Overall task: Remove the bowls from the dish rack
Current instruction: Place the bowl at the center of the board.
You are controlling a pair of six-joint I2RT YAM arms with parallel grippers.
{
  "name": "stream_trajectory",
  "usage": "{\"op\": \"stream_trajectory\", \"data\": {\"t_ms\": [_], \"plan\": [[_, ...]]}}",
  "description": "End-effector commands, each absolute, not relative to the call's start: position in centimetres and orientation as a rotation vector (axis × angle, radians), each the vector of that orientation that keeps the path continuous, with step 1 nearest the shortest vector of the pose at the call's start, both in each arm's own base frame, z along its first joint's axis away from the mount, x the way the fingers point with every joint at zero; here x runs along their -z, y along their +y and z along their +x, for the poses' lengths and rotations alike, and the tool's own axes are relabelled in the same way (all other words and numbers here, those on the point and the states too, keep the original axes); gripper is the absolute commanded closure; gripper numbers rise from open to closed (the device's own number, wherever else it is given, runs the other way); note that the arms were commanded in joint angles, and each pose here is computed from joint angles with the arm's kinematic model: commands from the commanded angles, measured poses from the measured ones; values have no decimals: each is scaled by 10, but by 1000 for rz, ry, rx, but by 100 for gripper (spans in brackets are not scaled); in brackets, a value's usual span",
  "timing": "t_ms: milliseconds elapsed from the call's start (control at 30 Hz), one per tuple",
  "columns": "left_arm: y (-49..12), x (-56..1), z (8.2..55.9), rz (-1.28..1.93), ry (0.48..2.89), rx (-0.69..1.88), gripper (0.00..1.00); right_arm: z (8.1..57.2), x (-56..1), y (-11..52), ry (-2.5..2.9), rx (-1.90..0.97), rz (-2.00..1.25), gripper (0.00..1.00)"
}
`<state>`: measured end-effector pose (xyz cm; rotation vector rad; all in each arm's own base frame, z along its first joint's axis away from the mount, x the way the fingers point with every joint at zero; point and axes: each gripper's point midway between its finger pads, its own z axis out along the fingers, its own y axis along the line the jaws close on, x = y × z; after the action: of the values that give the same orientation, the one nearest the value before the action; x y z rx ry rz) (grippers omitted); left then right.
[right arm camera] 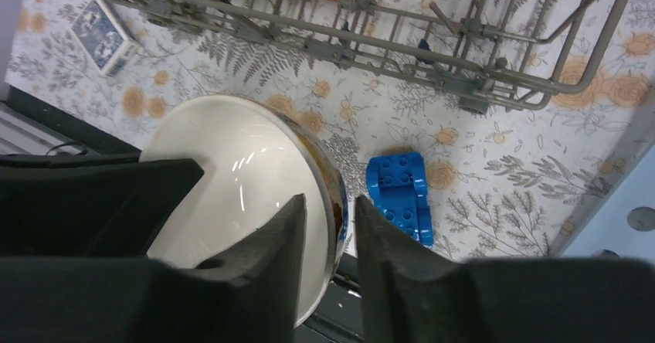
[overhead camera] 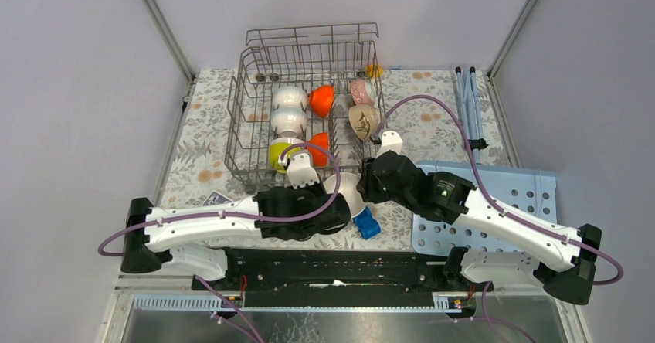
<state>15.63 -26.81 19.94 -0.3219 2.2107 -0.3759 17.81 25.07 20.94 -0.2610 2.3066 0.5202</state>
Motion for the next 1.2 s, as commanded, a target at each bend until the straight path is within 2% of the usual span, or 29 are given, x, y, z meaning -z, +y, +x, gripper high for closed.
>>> {"op": "stream_trajectory", "data": {"t_ms": [0, 167, 200, 300, 533, 767, 1000, 1167], "plan": [[-271, -242, 169, -403, 2090, 533, 100, 179, -246, 263, 2195, -675, -234, 56], [-268, -264, 173, -376, 2040, 568, 100, 174, -256, 262, 2180, -715, -249, 23], [-266, -269, 174, -373, 2031, 568, 100, 172, -259, 261, 2179, -723, -254, 14], [-254, -286, 183, -360, 1991, 548, 100, 167, -273, 258, 2155, -755, -278, 1], [-177, -349, 243, -477, 1840, 439, 100, 153, -302, 237, 1999, -818, -386, 0], [-101, -407, 298, -626, 1705, 278, 100, 144, -284, 237, 1941, -881, -442, 0], [-7, -375, 365, -976, 1674, 238, 100, 143, -259, 250, 1901, -956, -432, 0], [81, -341, 373, -1283, 1526, 129, 100, 143, -228, 245, 1955, -930, -407, 1]]}}
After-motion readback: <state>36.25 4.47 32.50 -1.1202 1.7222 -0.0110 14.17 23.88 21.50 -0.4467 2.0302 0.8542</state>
